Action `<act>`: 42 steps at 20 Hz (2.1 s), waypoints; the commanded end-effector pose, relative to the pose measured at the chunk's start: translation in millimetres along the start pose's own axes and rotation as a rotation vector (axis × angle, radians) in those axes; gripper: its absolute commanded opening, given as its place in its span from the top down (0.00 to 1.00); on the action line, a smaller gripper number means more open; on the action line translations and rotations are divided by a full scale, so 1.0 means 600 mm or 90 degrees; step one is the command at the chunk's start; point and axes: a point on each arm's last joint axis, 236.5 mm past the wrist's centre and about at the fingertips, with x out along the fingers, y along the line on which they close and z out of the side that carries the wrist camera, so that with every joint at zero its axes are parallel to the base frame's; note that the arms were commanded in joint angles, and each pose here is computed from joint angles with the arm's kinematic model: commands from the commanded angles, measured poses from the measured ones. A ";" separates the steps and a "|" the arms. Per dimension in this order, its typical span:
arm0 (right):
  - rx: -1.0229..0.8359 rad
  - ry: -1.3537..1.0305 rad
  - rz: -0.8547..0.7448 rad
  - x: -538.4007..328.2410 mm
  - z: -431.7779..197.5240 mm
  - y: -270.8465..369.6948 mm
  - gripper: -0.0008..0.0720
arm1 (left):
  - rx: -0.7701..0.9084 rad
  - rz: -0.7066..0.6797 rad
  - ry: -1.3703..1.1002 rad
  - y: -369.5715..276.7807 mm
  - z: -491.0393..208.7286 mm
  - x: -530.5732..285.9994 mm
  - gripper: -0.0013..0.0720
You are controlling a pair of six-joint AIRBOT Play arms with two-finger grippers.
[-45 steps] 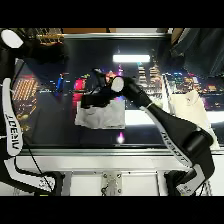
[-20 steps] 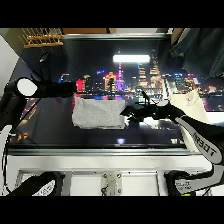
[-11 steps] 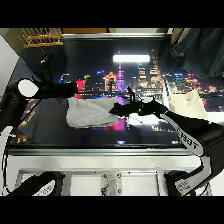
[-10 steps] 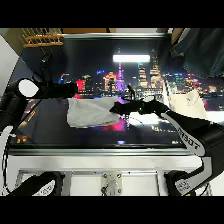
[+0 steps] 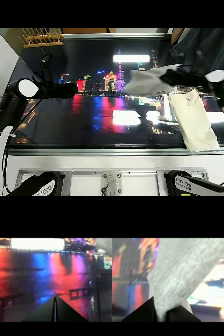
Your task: Fold the clothes and pants, and hang the long-sleeved shirts on hangers.
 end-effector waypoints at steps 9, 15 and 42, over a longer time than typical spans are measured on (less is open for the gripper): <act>0.086 -0.034 -0.447 -0.346 -0.058 -0.228 0.96 | 0.000 0.000 0.001 0.000 -0.001 0.001 0.97; 0.174 0.070 -0.485 -0.327 -0.226 -0.271 0.96 | 0.001 0.001 0.009 0.000 -0.006 0.001 0.97; -0.163 0.131 0.059 -0.147 -0.267 0.156 0.95 | 0.000 0.001 0.015 0.000 -0.010 0.000 0.97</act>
